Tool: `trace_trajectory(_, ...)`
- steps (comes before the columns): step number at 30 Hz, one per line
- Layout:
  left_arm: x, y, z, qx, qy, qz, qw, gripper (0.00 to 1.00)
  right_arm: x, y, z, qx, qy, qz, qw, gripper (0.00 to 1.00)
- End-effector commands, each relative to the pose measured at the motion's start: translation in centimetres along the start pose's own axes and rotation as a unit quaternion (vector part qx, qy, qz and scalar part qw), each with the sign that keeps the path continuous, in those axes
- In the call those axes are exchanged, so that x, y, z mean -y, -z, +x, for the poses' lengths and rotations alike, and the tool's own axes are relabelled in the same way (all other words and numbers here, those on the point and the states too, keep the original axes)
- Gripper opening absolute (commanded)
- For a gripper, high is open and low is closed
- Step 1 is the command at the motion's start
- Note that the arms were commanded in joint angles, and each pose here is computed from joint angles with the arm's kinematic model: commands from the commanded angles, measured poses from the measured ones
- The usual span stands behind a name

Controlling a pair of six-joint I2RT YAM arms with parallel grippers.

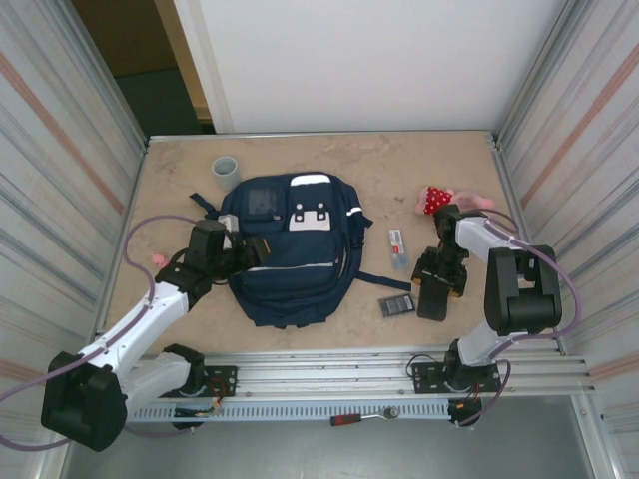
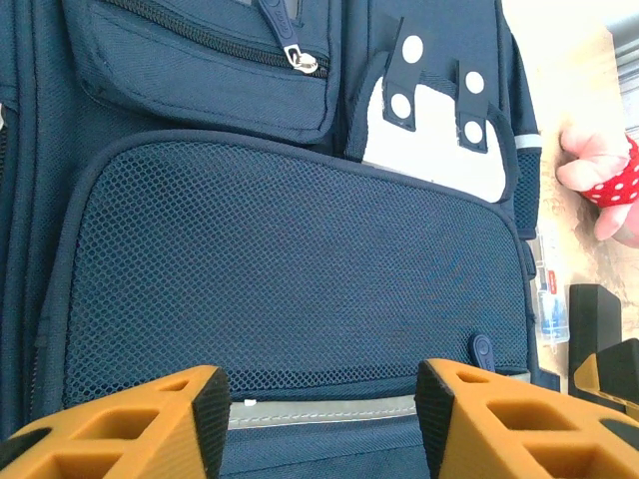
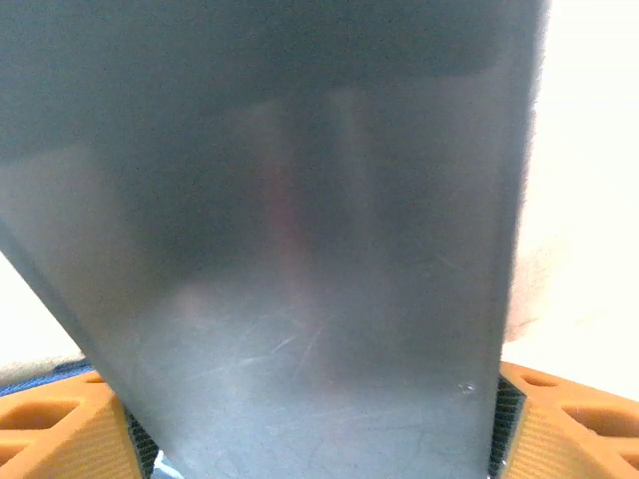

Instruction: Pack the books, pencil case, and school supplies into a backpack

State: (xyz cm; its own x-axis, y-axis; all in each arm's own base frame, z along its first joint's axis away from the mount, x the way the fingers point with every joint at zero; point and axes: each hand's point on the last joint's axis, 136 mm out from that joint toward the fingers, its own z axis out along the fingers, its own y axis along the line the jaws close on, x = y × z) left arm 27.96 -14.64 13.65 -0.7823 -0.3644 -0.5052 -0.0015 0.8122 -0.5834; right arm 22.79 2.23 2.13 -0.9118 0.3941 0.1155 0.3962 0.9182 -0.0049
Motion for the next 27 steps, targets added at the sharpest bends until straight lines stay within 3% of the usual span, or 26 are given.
trace_trajectory(1, 0.1, 0.0, 0.0, 0.005, -0.001, 0.000, 1.000, 0.54, 0.3, -0.4, 1.0, -0.025, -0.004, 0.006, 1.000, 0.76)
trace_trajectory(4, 0.1, -0.1, 0.0, 0.002, -0.002, -0.001, 1.000, 0.54, 0.6, -0.9, 0.9, -0.035, -0.010, 0.010, 0.999, 0.89)
trace_trajectory(8, 0.4, 0.1, -0.3, 0.007, -0.024, 0.003, 1.000, 0.54, 0.6, -1.5, 0.5, -0.038, -0.010, 0.008, 0.999, 0.89)
trace_trajectory(10, 1.2, 0.5, -0.8, 0.014, -0.061, 0.015, 0.998, 0.56, 0.6, -1.8, 0.3, -0.040, -0.010, 0.008, 0.999, 0.85)
trace_trajectory(13, 2.4, 1.4, -1.6, 0.032, -0.125, 0.034, 0.991, 0.56, 0.8, -1.6, 0.1, -0.034, -0.007, 0.011, 0.999, 0.71)
trace_trajectory(17, 4.6, 3.0, -2.3, 0.052, -0.243, 0.069, 0.966, 0.57, 0.1, 0.7, -0.4, 0.009, -0.004, -0.020, 1.000, 0.65)
trace_trajectory(19, 6.5, 3.6, -1.6, 0.047, -0.331, 0.108, 0.936, 0.57, -0.5, 3.0, -0.8, 0.053, 0.002, -0.050, 0.997, 0.64)
trace_trajectory(23, 8.7, 3.3, 1.6, 0.009, -0.524, 0.134, 0.841, 0.62, -1.6, 8.5, -1.3, 0.145, 0.016, -0.124, 0.981, 0.62)
trace_trajectory(27, 7.7, 0.8, 5.1, -0.072, -0.659, 0.112, 0.740, 0.73, -2.6, 12.7, -0.8, 0.219, 0.030, -0.191, 0.956, 0.62)
